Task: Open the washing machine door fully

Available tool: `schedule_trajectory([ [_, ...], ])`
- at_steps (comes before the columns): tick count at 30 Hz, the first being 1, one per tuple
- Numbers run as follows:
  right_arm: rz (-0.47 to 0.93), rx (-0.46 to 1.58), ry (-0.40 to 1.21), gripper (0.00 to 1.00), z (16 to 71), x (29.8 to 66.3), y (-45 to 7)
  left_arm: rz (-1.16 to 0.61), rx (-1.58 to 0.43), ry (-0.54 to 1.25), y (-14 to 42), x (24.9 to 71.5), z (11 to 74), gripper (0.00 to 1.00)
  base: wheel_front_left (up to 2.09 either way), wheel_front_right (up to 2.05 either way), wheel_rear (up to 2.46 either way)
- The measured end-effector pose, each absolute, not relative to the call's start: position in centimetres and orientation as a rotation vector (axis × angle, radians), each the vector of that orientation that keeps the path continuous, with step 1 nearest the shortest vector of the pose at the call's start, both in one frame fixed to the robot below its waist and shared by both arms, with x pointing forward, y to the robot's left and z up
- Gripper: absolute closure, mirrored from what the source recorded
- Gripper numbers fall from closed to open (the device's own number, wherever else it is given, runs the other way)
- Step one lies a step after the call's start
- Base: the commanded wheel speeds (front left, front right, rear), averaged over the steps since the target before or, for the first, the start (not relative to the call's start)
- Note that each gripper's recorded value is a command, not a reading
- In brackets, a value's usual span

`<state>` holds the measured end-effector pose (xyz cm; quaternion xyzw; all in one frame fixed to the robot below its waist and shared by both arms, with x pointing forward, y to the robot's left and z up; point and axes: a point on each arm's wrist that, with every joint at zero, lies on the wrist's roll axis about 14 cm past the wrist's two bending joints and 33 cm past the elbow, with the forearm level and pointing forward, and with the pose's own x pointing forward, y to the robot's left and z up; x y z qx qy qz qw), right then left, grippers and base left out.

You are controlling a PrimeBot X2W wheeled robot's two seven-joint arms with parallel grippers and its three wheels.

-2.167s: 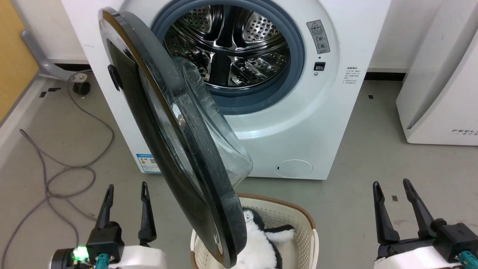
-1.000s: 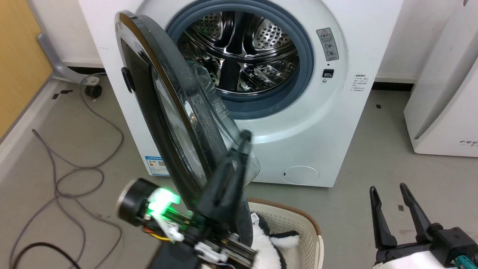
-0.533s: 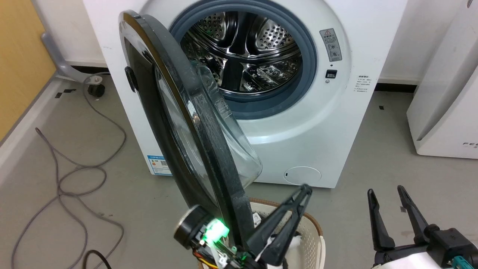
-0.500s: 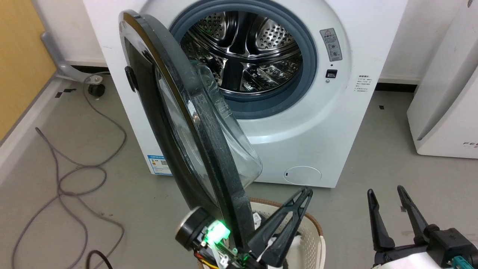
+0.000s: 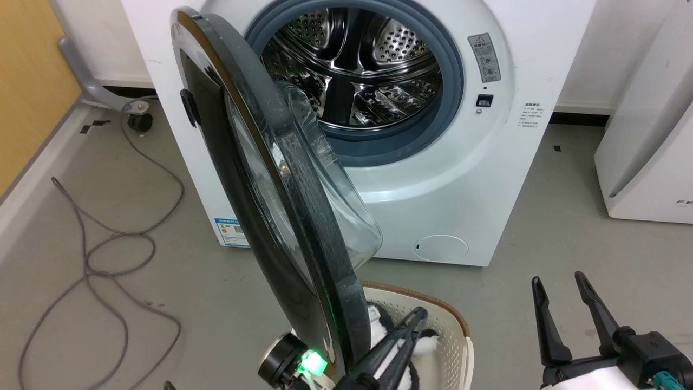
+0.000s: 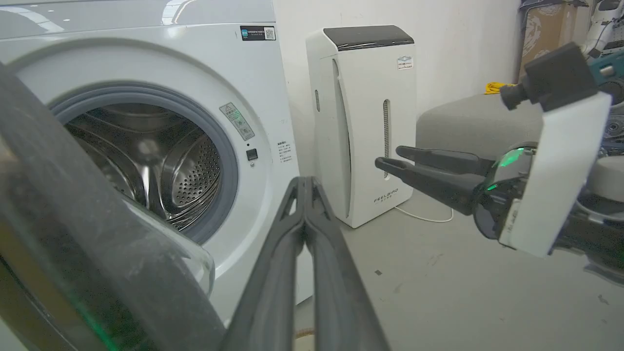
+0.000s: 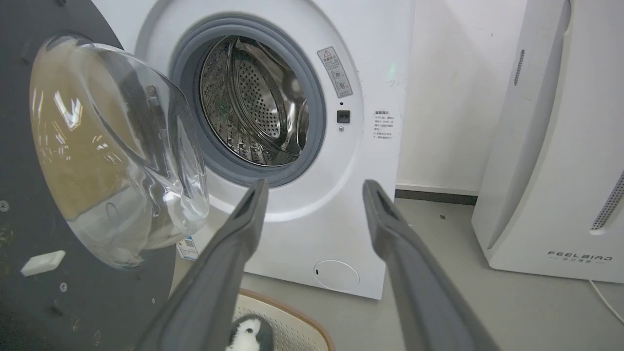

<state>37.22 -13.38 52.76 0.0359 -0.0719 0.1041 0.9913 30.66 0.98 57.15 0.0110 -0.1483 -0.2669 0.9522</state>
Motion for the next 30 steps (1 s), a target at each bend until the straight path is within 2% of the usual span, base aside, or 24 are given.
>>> schedule_trajectory([
  [14, 0.235, 0.074, -0.128, 0.0, 52.3, 38.1, -12.5, -0.412, 0.057, -0.223, 5.0, 31.8, 54.7, 1.0, 0.0, 0.0, 0.0],
  [30, 0.363, 0.093, -0.119, 0.0, 52.1, 39.2, -7.9, -0.265, 0.067, -0.193, 9.2, 29.8, 53.9, 1.0, 0.0, 0.0, 0.0],
])
